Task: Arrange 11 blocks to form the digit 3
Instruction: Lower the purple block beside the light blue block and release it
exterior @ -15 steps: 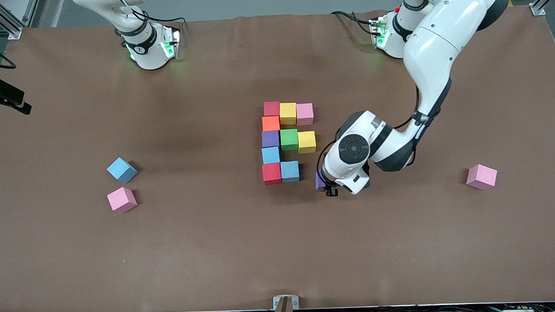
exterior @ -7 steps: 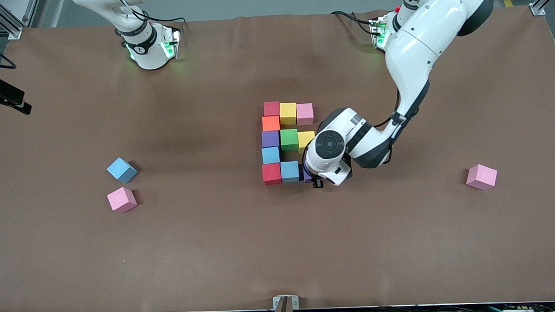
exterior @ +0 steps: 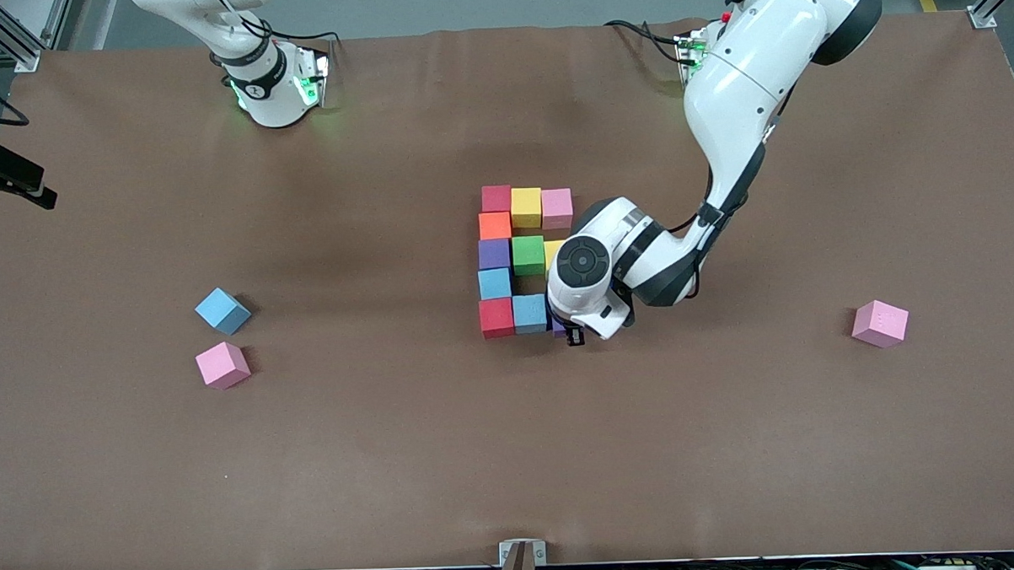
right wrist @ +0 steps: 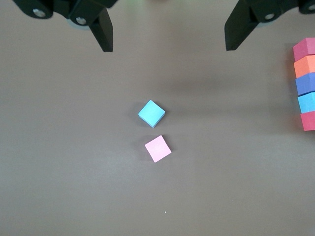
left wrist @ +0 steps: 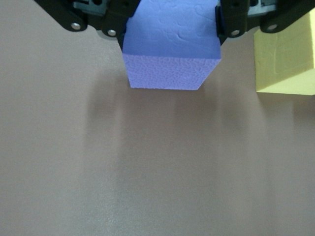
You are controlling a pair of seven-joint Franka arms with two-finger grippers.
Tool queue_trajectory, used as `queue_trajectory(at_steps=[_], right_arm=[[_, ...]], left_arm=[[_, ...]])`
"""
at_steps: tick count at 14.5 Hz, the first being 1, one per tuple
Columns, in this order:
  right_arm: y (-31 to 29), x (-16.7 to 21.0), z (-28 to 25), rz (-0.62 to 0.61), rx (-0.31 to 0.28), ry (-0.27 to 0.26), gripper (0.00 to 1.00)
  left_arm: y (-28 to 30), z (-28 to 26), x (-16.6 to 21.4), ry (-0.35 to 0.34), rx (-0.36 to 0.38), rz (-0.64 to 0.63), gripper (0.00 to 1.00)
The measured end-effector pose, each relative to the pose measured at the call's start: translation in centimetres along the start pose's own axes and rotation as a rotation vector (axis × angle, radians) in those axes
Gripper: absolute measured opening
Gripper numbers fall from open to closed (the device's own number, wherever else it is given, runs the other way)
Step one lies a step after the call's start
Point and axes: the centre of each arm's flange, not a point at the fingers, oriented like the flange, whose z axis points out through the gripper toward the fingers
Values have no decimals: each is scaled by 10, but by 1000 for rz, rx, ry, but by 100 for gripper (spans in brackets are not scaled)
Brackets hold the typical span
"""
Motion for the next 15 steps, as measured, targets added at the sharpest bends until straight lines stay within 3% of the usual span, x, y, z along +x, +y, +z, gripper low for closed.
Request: queue_trajectory(at_steps=[15], right_arm=[[-1, -1, 0, -2, 0, -5, 100]], left_arm=[[-6, 1, -8, 7, 16, 8, 60]])
